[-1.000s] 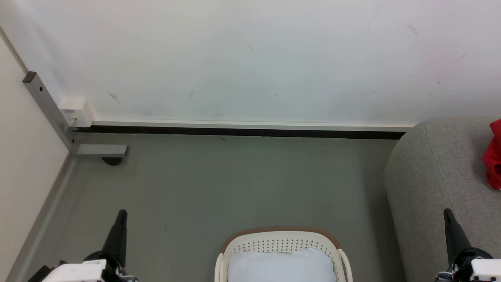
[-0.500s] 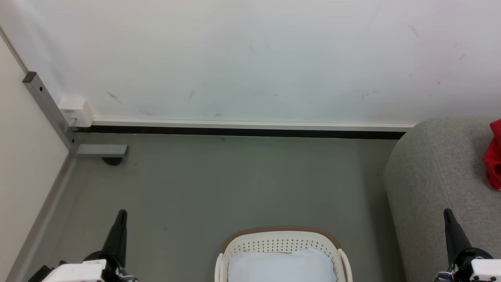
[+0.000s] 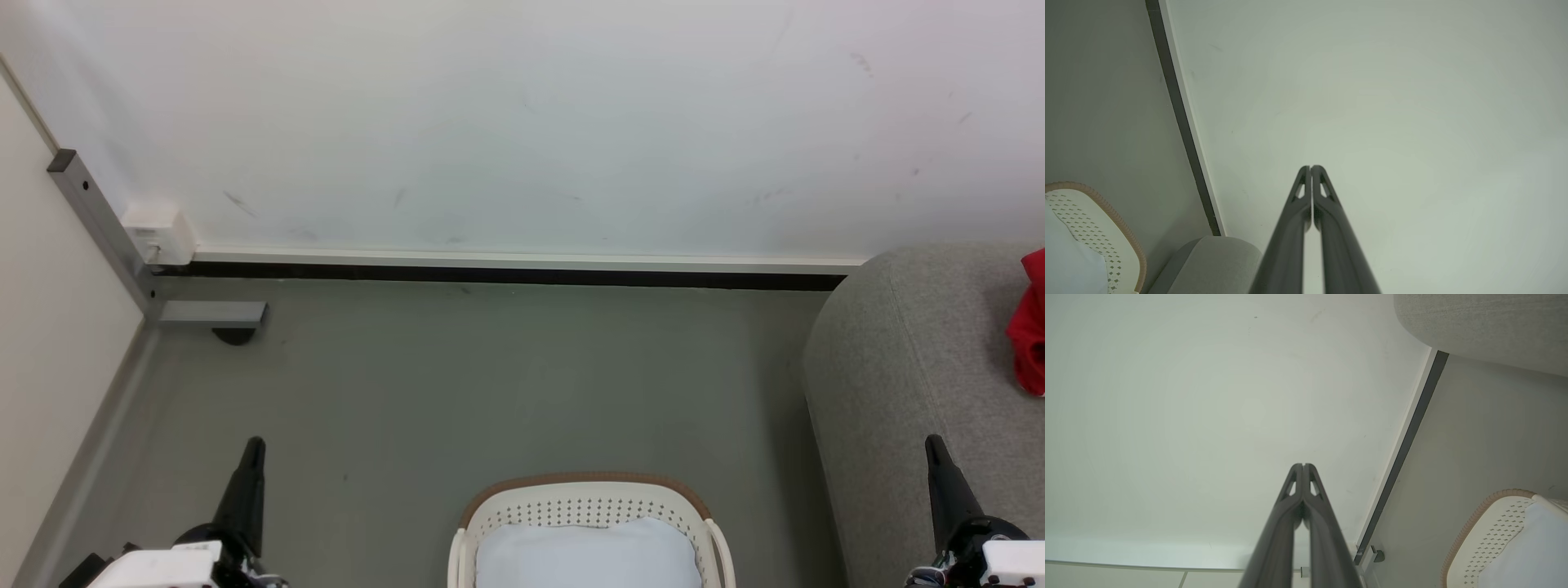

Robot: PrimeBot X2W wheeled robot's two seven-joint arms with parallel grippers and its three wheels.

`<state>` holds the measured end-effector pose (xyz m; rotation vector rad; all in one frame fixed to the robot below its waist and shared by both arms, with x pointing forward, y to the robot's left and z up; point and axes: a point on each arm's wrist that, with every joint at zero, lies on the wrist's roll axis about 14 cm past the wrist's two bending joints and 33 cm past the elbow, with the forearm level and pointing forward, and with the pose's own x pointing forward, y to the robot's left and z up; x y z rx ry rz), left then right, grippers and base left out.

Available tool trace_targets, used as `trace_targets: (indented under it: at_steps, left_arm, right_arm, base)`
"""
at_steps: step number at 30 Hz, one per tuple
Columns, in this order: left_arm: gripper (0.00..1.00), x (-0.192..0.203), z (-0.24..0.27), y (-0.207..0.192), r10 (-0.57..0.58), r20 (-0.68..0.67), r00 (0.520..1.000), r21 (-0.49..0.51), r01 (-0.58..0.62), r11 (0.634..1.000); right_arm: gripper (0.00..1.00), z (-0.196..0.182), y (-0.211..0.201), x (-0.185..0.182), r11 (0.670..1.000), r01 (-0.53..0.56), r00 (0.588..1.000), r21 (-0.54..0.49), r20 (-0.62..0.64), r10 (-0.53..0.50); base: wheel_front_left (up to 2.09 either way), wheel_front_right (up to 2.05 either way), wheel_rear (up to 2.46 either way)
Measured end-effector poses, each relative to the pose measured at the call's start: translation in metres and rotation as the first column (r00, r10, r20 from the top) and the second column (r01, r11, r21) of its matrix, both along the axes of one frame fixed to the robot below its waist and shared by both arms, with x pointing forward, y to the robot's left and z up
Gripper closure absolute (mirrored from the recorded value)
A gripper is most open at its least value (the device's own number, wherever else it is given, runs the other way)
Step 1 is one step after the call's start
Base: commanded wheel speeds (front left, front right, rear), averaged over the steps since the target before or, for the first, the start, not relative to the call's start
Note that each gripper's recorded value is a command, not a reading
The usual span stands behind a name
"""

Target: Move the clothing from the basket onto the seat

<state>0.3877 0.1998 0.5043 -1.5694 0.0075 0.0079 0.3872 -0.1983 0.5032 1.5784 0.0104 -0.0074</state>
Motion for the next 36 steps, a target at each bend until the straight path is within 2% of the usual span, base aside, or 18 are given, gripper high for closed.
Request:
trace_targets:
  at_steps: [36]
  left_arm:
    - [1.00, 0.0000, 0.0000, 0.0000, 0.000, 0.000, 1.000, 0.000, 0.000, 1.000]
  right_arm:
    - [1.00, 0.0000, -0.0001, 0.0000, 1.000, 0.000, 1.000, 0.000, 0.000, 0.000]
  base:
    - [0.00, 0.00, 0.00]
